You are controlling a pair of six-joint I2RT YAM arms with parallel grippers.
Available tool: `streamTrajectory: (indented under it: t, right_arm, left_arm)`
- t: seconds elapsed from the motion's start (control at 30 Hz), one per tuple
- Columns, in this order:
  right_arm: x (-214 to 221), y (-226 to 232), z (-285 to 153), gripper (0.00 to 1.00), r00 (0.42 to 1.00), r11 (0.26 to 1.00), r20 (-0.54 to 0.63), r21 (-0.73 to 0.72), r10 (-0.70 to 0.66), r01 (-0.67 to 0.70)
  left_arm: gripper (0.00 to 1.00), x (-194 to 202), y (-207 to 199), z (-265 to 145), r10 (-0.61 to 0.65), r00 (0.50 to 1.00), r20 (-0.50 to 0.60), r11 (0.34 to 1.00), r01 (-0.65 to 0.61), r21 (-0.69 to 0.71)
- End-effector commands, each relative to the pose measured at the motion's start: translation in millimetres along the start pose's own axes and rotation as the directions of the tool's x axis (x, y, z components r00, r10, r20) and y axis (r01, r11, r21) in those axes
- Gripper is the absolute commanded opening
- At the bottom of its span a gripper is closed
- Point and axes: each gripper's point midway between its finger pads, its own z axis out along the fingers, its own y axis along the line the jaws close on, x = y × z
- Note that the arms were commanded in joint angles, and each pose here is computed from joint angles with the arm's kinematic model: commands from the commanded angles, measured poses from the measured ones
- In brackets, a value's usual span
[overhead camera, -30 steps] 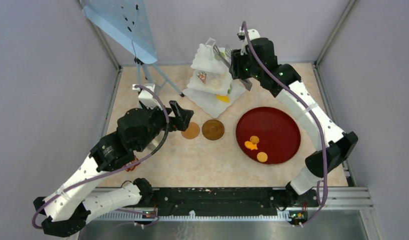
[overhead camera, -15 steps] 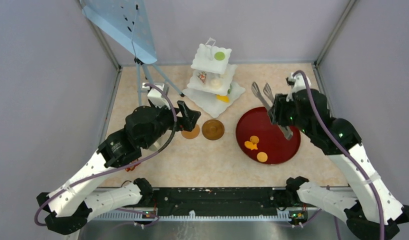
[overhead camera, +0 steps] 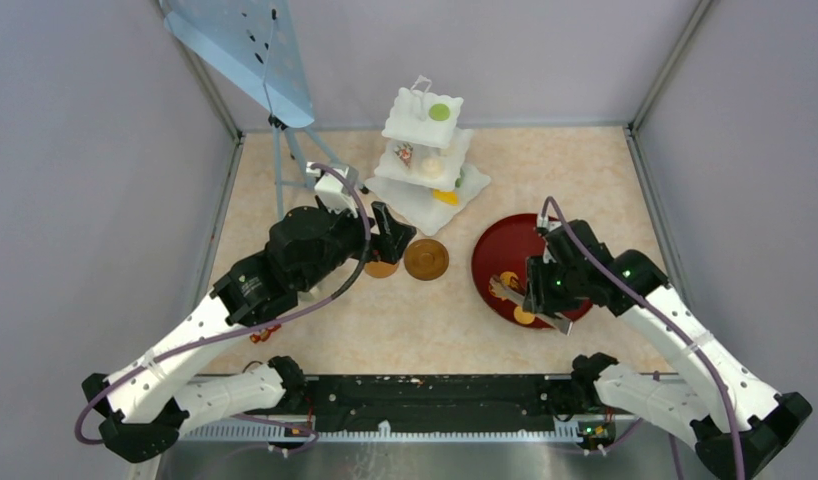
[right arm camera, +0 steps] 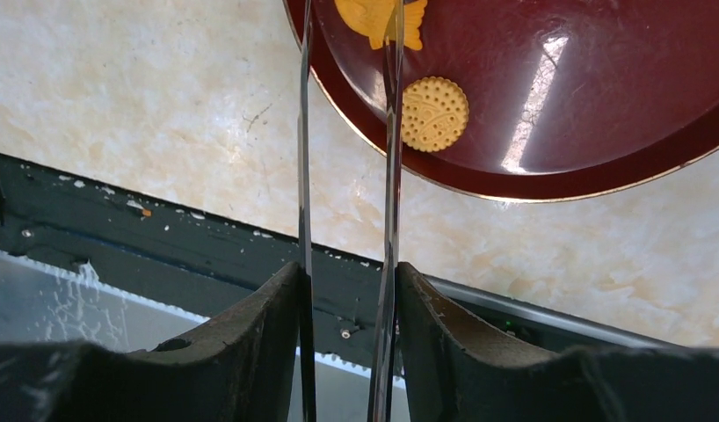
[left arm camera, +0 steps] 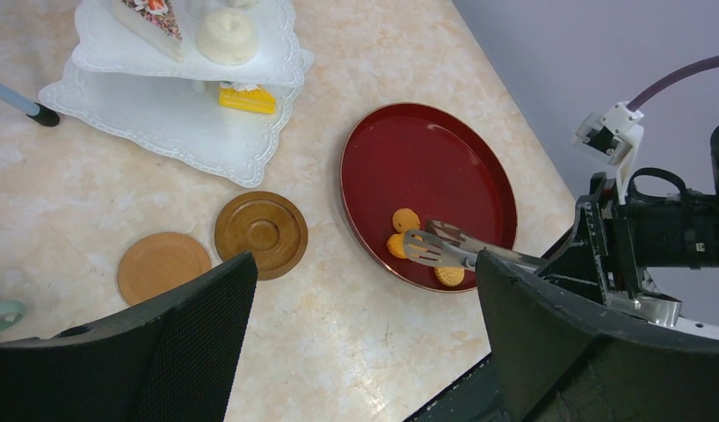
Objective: Serve the afternoon tea
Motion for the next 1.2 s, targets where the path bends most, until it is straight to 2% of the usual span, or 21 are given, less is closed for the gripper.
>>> streamTrajectory:
  t: [0.0, 0.47, 0.97, 1.17]
  right_arm:
    - [2, 7, -1, 0.42, 0.999, 0.999, -0.022, -0.007, -0.035, 0.035]
    - [2, -2, 14, 0.45, 0.994, 0.978, -0.066, 0.185, -0.09, 0.101]
    - [-9, 10, 42, 0.5, 0.995, 0.983, -0.024, 0.153, -0.095, 0.098]
    - [-8, 14, 47, 0.48, 0.996, 0.986, -0.035, 0.14, -0.082, 0.086]
  left_arm:
    - [0.99, -12, -2, -6, -0.016, 0.999, 0.049, 1.0, 0.016, 0.013]
    - [0.99, -12, -2, -4, 0.003, 0.999, 0.043, 1.0, -0.003, 0.007]
    - [0.99, -11, 1, -4, 0.015, 0.999, 0.043, 1.0, -0.015, -0.004]
    - [0.99, -12, 2, -5, 0.016, 0.999, 0.046, 1.0, -0.015, -0.01]
